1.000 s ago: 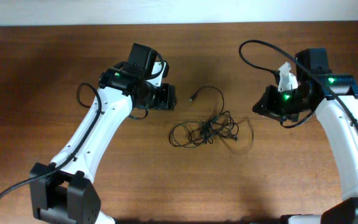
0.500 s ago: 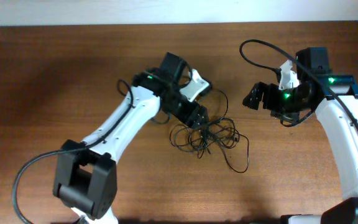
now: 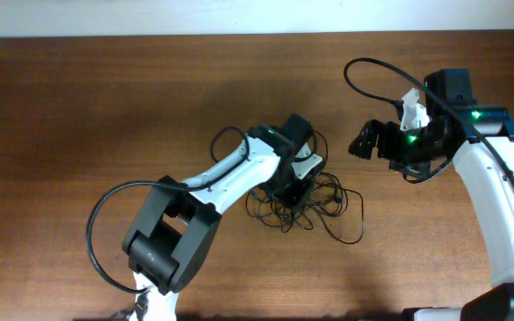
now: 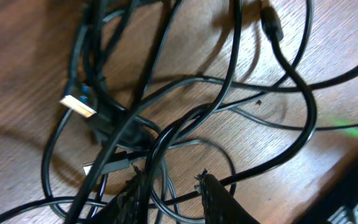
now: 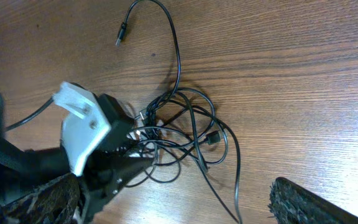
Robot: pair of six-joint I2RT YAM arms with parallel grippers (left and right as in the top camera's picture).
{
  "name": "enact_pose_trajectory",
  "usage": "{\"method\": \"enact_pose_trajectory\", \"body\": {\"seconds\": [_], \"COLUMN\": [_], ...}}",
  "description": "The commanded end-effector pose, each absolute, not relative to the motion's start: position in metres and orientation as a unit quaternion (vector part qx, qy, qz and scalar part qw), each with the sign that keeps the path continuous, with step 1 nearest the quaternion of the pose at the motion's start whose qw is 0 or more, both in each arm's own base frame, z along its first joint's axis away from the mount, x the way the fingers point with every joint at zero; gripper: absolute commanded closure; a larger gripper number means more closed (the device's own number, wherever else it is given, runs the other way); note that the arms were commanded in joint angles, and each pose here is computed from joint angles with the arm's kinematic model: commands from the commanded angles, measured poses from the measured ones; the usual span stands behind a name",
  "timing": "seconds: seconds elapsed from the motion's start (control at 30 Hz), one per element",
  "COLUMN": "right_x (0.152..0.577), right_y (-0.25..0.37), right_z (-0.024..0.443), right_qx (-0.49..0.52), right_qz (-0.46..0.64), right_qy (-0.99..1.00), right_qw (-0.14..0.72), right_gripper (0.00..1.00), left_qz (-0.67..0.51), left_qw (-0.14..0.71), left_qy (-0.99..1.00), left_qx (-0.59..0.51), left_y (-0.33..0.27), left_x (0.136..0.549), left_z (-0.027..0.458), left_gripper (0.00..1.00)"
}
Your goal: Untangle cables
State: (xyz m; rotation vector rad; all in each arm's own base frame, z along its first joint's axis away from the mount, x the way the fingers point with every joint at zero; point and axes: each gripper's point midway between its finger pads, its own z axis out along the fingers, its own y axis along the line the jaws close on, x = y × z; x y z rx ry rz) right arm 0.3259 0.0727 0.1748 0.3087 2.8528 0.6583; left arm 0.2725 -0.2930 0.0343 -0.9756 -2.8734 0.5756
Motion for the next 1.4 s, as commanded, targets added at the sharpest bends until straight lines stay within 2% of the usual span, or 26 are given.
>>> {"method": "enact_pose_trajectory", "body": {"seconds": [0.0, 0.03, 0.07, 0.1, 0.17, 0.23, 0.3, 0.4, 0.47, 0.57, 0.67, 0.77, 0.87, 0.93, 0.97, 1.0, 1.03, 1.1, 1.17, 1.23, 1.27, 1.3, 1.37], "right_x": [0.329, 0.329, 0.329, 0.329, 0.329, 0.329, 0.33, 0.332, 0.336, 0.346, 0.351, 0.355, 0.36, 0.368, 0.371, 0.371, 0.369, 0.366, 0.367, 0.365, 0.36, 0.357, 0.352], "right_y": [0.073, 0.073, 0.073, 0.073, 0.073, 0.073, 0.073, 0.073, 0.078, 0.102, 0.14, 0.166, 0.183, 0.179, 0.173, 0.17, 0.16, 0.151, 0.147, 0.146, 0.144, 0.138, 0.122], "right_z": [0.18, 0.18, 0.18, 0.18, 0.18, 0.18, 0.18, 0.181, 0.185, 0.201, 0.227, 0.239, 0.234, 0.227, 0.217, 0.21, 0.197, 0.187, 0.191, 0.21, 0.224, 0.234, 0.25], "right_qx": [0.1, 0.099, 0.099, 0.099, 0.099, 0.099, 0.099, 0.092, 0.083, 0.056, 0.01, 0.013, 0.049, 0.078, 0.099, 0.105, 0.123, 0.136, 0.136, 0.105, 0.085, 0.077, 0.078], "right_qz": [0.218, 0.218, 0.218, 0.218, 0.218, 0.218, 0.218, 0.219, 0.236, 0.306, 0.364, 0.383, 0.353, 0.319, 0.294, 0.282, 0.252, 0.223, 0.217, 0.22, 0.216, 0.211, 0.199], "right_qy": [0.965, 0.965, 0.965, 0.965, 0.965, 0.965, 0.965, 0.965, 0.96, 0.94, 0.917, 0.908, 0.918, 0.925, 0.932, 0.936, 0.945, 0.952, 0.951, 0.95, 0.95, 0.952, 0.955], "right_qw": [0.106, 0.107, 0.107, 0.107, 0.107, 0.107, 0.109, 0.115, 0.123, 0.144, 0.165, 0.169, 0.176, 0.191, 0.189, 0.182, 0.17, 0.161, 0.171, 0.197, 0.207, 0.209, 0.207], "right_gripper": [0.01, 0.01, 0.01, 0.01, 0.01, 0.01, 0.01, 0.01, 0.01, 0.05, 0.23, 0.36, 0.43, 0.48, 0.53, 0.53, 0.61, 0.96, 0.96, 0.96, 0.96, 0.96, 0.96], "left_qz": [0.131, 0.13, 0.131, 0.134, 0.141, 0.165, 0.183, 0.197, 0.231, 0.255, 0.277, 0.288, 0.356, 0.396, 0.421, 0.421, 0.42, 0.417, 0.386, 0.264, 0.207, 0.14, 0.06], "left_qw": [0.016, 0.014, 0.011, 0.005, -0.02, -0.111, -0.207, -0.312, -0.347, -0.34, -0.322, -0.288, -0.234, -0.236, -0.236, -0.236, -0.235, -0.239, -0.255, -0.276, -0.275, -0.268, -0.26], "left_qy": [-0.942, -0.942, -0.943, -0.944, -0.948, -0.946, -0.933, -0.906, -0.884, -0.891, -0.9, -0.909, -0.898, -0.877, -0.863, -0.863, -0.864, -0.867, -0.88, -0.922, -0.938, -0.953, -0.964], "left_qx": [-0.309, -0.309, -0.307, -0.303, -0.286, -0.257, -0.229, -0.206, -0.209, -0.161, -0.101, -0.085, -0.113, -0.134, -0.149, -0.149, -0.147, -0.136, -0.11, -0.06, -0.041, -0.02, -0.005], "left_y": [-0.284, -0.283, -0.283, -0.283, -0.279, -0.265, -0.24, -0.209, -0.211, -0.213, -0.214, -0.222, -0.25, -0.263, -0.27, -0.27, -0.269, -0.259, -0.235, -0.187, -0.168, -0.144, -0.115], "left_x": [0.278, 0.279, 0.282, 0.288, 0.311, 0.355, 0.378, 0.376, 0.366, 0.368, 0.371, 0.378, 0.374, 0.372, 0.369, 0.369, 0.369, 0.375, 0.39, 0.409, 0.411, 0.41, 0.405], "left_z": [0.024, 0.024, 0.025, 0.03, 0.064, 0.15, 0.23, 0.311, 0.343, 0.346, 0.344, 0.324, 0.311, 0.324, 0.333, 0.333, 0.332, 0.332, 0.325, 0.297, 0.285, 0.272, 0.262], "left_gripper": [0.7, 0.77, 0.96, 1.0, 1.0, 1.0, 1.0, 1.0, 1.0, 1.0, 1.0, 1.0, 1.0, 1.0, 1.0, 1.0, 1.0, 1.0, 1.0, 0.98, 0.95, 0.84, 0.74]}}
